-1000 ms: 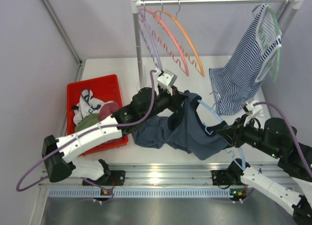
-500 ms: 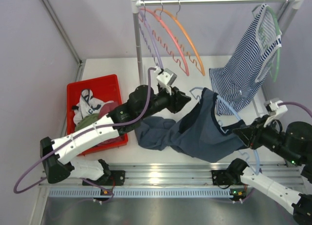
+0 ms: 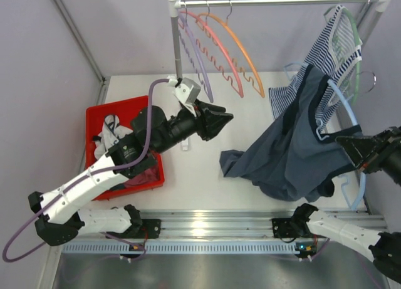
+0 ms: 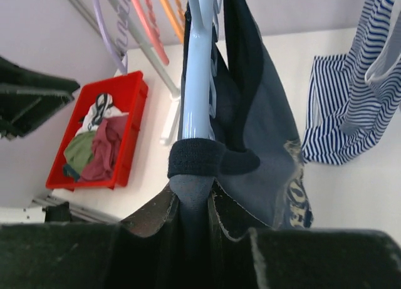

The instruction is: Place the tank top on the hanger

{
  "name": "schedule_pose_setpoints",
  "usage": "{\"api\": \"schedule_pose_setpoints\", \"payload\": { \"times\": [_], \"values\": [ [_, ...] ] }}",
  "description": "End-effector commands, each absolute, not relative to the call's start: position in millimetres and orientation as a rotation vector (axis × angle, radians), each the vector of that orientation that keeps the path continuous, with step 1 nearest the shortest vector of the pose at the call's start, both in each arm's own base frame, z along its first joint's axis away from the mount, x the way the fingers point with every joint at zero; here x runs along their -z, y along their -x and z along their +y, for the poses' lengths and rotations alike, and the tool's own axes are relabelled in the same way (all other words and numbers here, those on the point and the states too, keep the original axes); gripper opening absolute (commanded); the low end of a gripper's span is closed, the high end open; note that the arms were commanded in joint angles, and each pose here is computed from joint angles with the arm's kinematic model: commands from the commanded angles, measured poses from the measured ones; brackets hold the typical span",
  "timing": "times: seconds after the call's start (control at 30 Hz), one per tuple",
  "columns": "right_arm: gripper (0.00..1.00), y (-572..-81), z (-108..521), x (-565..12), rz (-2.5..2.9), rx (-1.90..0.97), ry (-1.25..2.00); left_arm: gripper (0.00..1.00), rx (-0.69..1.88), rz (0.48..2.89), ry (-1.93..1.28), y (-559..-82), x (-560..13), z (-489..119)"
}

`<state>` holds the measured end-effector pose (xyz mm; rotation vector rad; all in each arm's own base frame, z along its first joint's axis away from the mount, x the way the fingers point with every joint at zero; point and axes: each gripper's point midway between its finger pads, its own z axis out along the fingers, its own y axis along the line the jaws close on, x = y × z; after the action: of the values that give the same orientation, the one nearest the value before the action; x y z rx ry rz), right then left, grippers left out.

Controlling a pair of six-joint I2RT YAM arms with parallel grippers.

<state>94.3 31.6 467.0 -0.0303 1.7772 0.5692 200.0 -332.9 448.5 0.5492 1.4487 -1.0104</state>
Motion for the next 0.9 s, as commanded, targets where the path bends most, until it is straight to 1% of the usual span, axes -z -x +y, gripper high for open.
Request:
{"api": "schedule_pose_setpoints", "payload": {
  "times": [0.0, 0.13, 0.37, 0.47, 0.53, 0.57, 0.6, 0.63, 0.67, 0.7, 0.87],
  "values": [
    [0.0, -116, 32, -464, 1.856, -0.433, 0.012, 0.41, 1.002, 1.412, -0.551, -194, -468, -321],
    [0.0, -142, 45, -447, 1.917, -0.339, 0.009, 0.41, 0.996, 1.413, -0.559, -190, -469, -314],
    [0.0, -181, 82, -430, 1.952, -0.291, 0.092, 0.42, 0.985, 1.409, -0.583, -183, -469, -305],
    [0.0, -200, 97, -428, 1.956, -0.267, 0.124, 0.42, 0.973, 1.416, -0.6, -181, -466, -302],
    [0.0, -214, 95, -436, 1.936, -0.245, 0.119, 0.42, 0.971, 1.425, -0.608, -180, -463, -301],
    [0.0, -221, 104, -436, 1.948, -0.271, 0.144, 0.42, 0.994, 1.422, -0.636, -174, -462, -303],
    [0.0, -226, 103, -444, 1.927, -0.288, 0.139, 0.42, 0.998, 1.427, -0.643, -173, -460, -303],
    [0.0, -237, 90, -447, 1.922, -0.251, 0.103, 0.42, 1.007, 1.424, -0.646, -171, -460, -303],
    [0.0, -243, 96, -446, 1.935, -0.289, 0.131, 0.42, 1.013, 1.434, -0.658, -169, -456, -304],
    [0.0, -251, 83, -454, 1.914, -0.263, 0.087, 0.42, 1.015, 1.434, -0.661, -168, -455, -303],
    [0.0, -279, 74, -472, 1.873, -0.309, 0.102, 0.42, 1.026, 1.436, -0.684, -161, -452, -298]
  ]
}}
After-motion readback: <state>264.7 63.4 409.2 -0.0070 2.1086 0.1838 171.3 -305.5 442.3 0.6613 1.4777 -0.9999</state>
